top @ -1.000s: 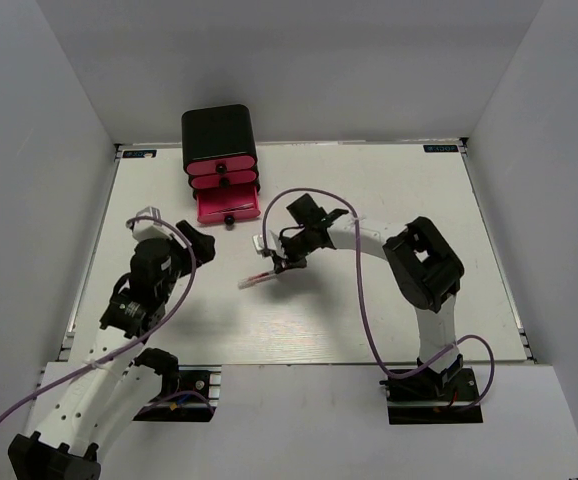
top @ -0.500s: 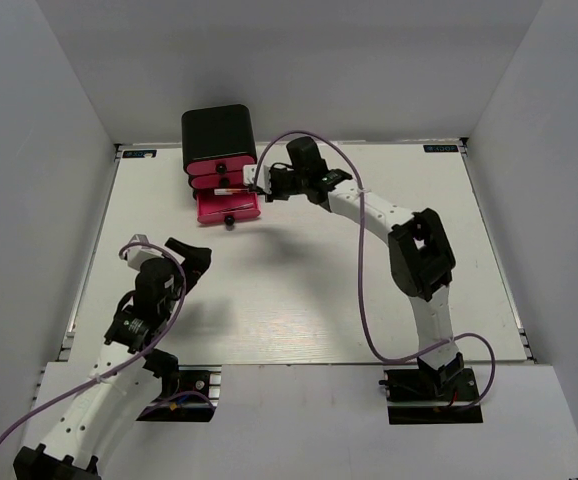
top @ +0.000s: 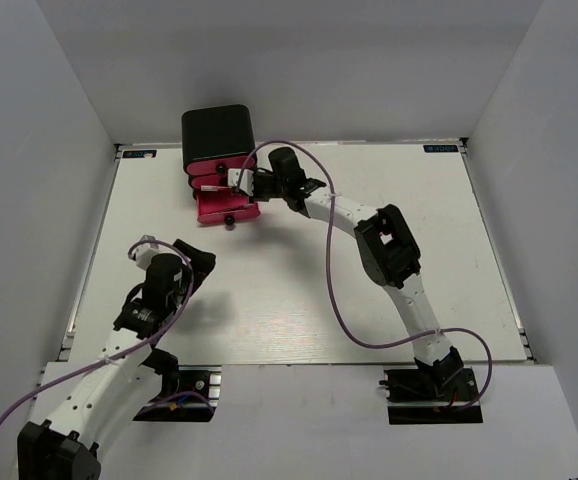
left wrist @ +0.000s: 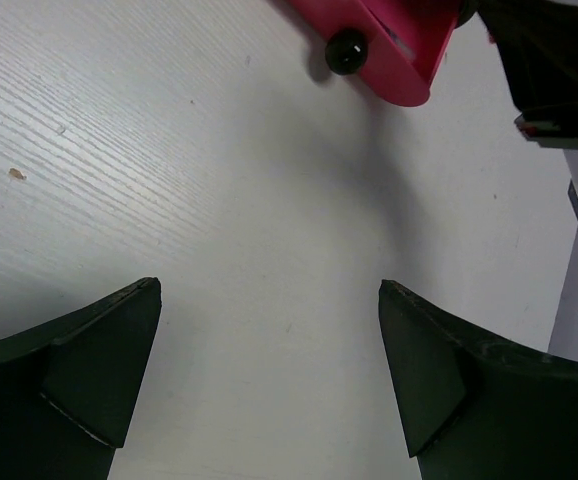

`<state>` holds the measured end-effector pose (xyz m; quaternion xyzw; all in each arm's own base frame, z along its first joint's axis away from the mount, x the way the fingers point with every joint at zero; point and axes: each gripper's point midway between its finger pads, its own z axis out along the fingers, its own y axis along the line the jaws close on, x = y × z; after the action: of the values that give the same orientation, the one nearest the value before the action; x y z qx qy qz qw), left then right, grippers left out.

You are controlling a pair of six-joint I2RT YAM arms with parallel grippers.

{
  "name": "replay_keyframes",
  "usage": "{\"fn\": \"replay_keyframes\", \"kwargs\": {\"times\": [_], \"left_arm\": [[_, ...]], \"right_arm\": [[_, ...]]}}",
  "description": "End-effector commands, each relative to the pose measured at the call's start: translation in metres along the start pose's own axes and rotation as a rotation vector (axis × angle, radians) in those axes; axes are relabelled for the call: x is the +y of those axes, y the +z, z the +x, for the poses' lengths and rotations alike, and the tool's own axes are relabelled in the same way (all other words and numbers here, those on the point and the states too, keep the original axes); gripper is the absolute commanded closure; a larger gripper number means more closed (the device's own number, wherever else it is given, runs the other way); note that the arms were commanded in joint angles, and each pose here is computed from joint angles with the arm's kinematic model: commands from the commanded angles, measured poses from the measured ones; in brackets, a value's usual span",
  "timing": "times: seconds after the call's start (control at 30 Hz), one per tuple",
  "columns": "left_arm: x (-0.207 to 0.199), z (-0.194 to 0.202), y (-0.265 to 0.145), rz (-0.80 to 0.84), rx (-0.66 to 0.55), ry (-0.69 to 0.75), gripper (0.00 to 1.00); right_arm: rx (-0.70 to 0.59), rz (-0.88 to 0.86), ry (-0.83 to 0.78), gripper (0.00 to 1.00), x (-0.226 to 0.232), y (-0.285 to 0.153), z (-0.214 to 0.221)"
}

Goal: Sort the stationery into containers
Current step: Place the stationery into the container

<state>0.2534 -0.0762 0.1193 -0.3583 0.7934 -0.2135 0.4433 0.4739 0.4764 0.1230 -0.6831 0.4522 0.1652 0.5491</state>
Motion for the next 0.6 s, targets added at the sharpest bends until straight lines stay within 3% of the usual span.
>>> {"fn": "replay_keyframes", "kwargs": {"times": [0.0, 0.3, 0.4, 0.47, 0.57], "left_arm": [[-0.012, -0.006, 0.001, 0.033, -0.009, -0.010, 0.01], [-0.013, 0.001, 0.011, 0.024, 0.019, -0.004, 0.01], [-0.016, 0.003, 0.013, 0.042, 0.021, -0.018, 0.01], [-0.021, 0.003, 0.015, 0.058, 0.025, -0.039, 0.01], [-0.019, 0.012, 0.021, 0.068, 0.047, -0.057, 0.05]], "right_arm": [[-0.075, 0.075, -0.047, 0.99, -0.026, 0.009, -0.024], [-0.095, -0.019, -0.033, 0.79, 0.004, 0.014, -0.013], [-0.099, -0.034, -0.023, 0.59, 0.009, 0.014, -0.012], [-0.104, -0.037, -0.009, 0.53, 0.007, 0.012, -0.015], [-0.133, -0.047, -0.003, 0.52, 0.003, 0.005, -0.027]]}}
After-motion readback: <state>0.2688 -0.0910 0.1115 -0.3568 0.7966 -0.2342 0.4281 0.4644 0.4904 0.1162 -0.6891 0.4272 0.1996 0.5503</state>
